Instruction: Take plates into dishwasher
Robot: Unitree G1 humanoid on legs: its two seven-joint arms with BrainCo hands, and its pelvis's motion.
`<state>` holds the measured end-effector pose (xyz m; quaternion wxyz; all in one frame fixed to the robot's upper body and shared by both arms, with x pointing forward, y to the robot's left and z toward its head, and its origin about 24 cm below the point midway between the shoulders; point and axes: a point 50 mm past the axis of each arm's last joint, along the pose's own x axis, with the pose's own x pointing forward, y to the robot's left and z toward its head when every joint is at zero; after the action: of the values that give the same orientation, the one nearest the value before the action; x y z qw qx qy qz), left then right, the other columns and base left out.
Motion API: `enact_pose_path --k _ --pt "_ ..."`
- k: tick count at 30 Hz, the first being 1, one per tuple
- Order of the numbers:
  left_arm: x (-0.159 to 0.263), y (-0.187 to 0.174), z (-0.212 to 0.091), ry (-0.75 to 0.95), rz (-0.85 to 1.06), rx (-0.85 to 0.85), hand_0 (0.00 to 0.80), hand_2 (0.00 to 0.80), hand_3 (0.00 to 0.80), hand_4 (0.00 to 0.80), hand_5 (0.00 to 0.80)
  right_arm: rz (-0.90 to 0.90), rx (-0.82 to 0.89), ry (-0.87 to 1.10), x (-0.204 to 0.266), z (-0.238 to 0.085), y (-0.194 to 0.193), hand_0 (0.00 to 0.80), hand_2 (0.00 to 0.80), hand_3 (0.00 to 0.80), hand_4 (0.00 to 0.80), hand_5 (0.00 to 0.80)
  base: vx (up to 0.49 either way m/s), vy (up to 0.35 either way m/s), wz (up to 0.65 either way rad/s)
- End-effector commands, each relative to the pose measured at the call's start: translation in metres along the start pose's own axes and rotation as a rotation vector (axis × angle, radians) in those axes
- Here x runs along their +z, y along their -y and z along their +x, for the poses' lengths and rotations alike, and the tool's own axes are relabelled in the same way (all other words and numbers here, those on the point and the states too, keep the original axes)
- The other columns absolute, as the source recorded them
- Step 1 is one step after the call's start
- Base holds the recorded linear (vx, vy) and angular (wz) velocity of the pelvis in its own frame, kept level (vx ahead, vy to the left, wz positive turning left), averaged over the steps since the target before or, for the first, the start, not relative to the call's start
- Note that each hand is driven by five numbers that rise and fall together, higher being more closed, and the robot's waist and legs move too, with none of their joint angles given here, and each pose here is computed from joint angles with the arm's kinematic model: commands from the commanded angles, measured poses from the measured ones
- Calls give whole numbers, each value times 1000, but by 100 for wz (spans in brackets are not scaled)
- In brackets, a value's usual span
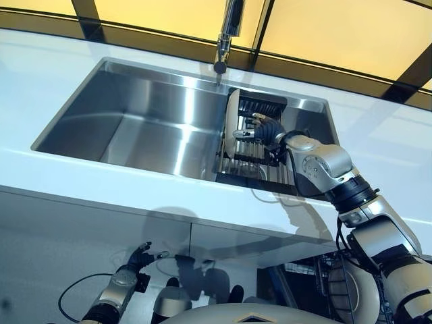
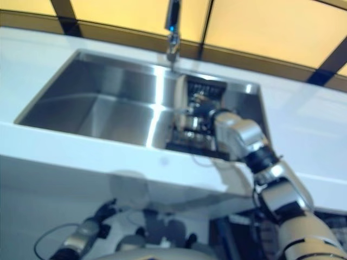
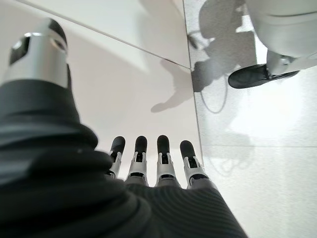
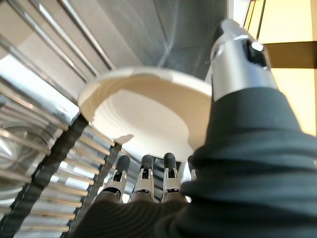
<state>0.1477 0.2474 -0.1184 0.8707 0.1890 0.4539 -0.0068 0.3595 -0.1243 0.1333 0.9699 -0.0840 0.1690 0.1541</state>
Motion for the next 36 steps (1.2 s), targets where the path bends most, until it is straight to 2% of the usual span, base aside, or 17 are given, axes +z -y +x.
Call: enact_pose_path --k 1,21,36 --pt "11 -4 8 0 98 13 0 0 0 0 0 -26 -24 132 42 -3 2 0 0 0 0 0 -6 -10 11" --pt "5 -2 8 -26 91 30 0 0 0 0 0 -50 -11 99 38 0 -3 0 0 0 0 0 0 -1 1" --pt "0 4 4 -23 -19 49 0 0 0 0 0 -34 -97 -80 2 13 -1 0 0 0 0 0 18 37 6"
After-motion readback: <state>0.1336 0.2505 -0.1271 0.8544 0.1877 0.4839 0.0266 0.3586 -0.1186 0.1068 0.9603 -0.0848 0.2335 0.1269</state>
